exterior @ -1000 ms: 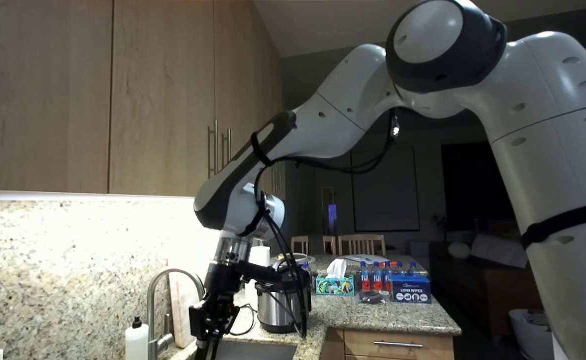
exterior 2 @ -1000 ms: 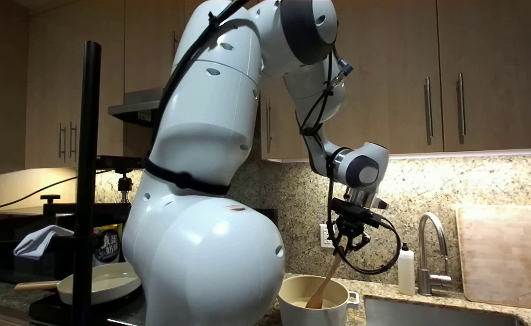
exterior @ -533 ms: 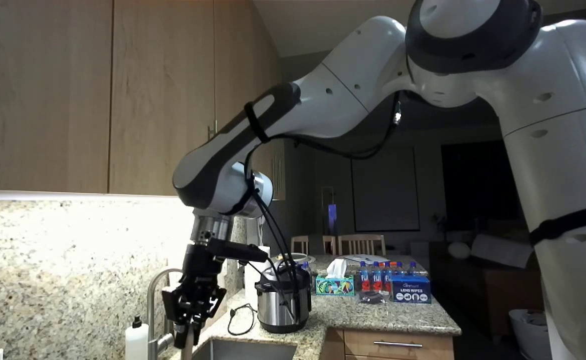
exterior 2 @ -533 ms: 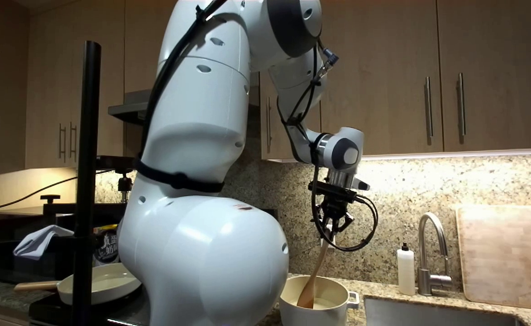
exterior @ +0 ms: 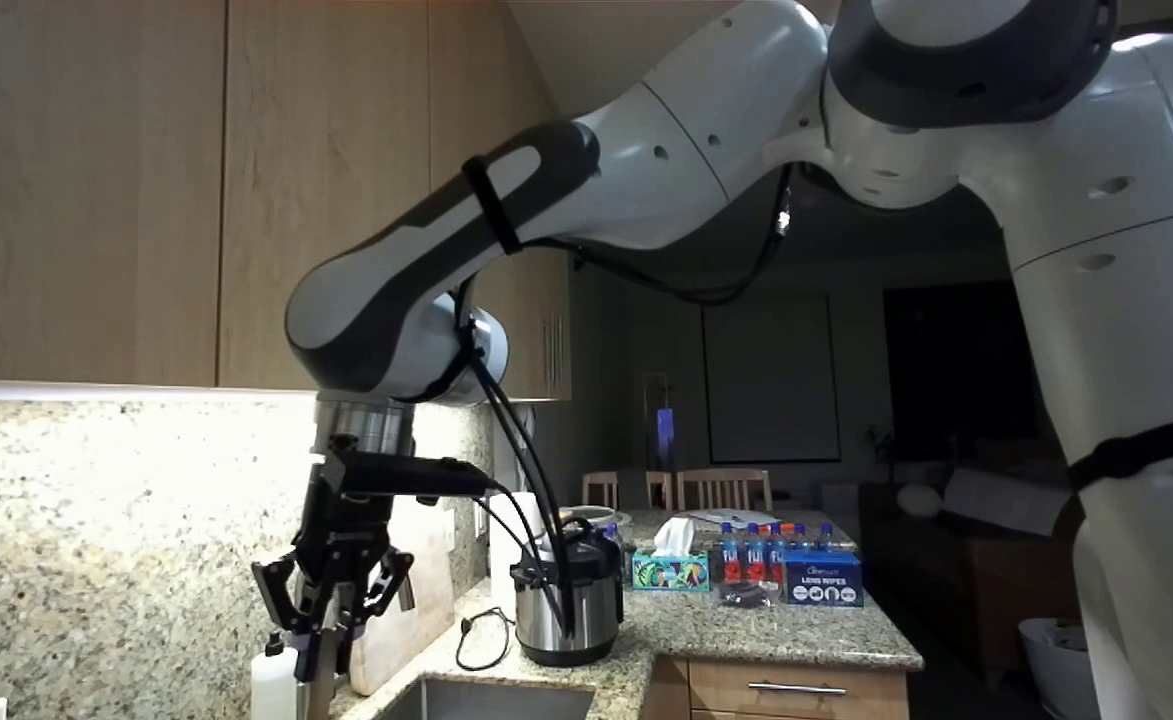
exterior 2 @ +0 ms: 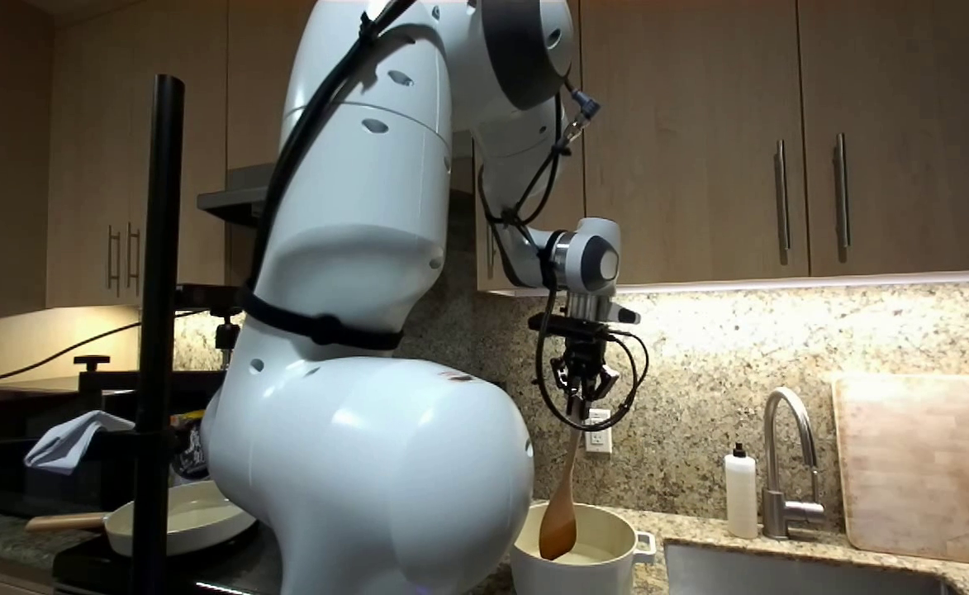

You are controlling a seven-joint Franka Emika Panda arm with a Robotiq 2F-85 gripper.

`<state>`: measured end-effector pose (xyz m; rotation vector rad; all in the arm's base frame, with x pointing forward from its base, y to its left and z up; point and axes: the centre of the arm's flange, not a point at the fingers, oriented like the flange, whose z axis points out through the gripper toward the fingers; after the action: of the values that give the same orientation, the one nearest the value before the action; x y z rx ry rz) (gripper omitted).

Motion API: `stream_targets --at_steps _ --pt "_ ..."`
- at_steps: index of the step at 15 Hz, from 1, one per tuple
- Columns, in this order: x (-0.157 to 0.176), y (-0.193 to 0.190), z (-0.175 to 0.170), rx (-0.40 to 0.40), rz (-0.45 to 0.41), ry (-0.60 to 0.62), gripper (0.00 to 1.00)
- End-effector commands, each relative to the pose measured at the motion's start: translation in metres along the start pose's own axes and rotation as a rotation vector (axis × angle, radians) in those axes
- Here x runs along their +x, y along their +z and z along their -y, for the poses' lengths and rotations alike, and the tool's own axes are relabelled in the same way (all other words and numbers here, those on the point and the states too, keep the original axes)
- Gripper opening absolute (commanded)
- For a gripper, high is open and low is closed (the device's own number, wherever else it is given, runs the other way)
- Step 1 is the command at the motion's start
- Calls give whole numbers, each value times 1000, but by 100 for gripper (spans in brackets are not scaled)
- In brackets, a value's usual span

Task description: Use the spatula to stir the pot

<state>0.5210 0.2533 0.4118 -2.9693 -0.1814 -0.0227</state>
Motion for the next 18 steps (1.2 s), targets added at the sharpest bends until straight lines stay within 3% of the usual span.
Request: stream_targets --at_steps 1,7,11,18 --pt "-12 -7 21 -80 14 96 7" --pt "-24 13 49 -111 11 236 7" --pt "-20 25 60 -83 8 436 7" --pt "21 29 54 2 -25 699 7"
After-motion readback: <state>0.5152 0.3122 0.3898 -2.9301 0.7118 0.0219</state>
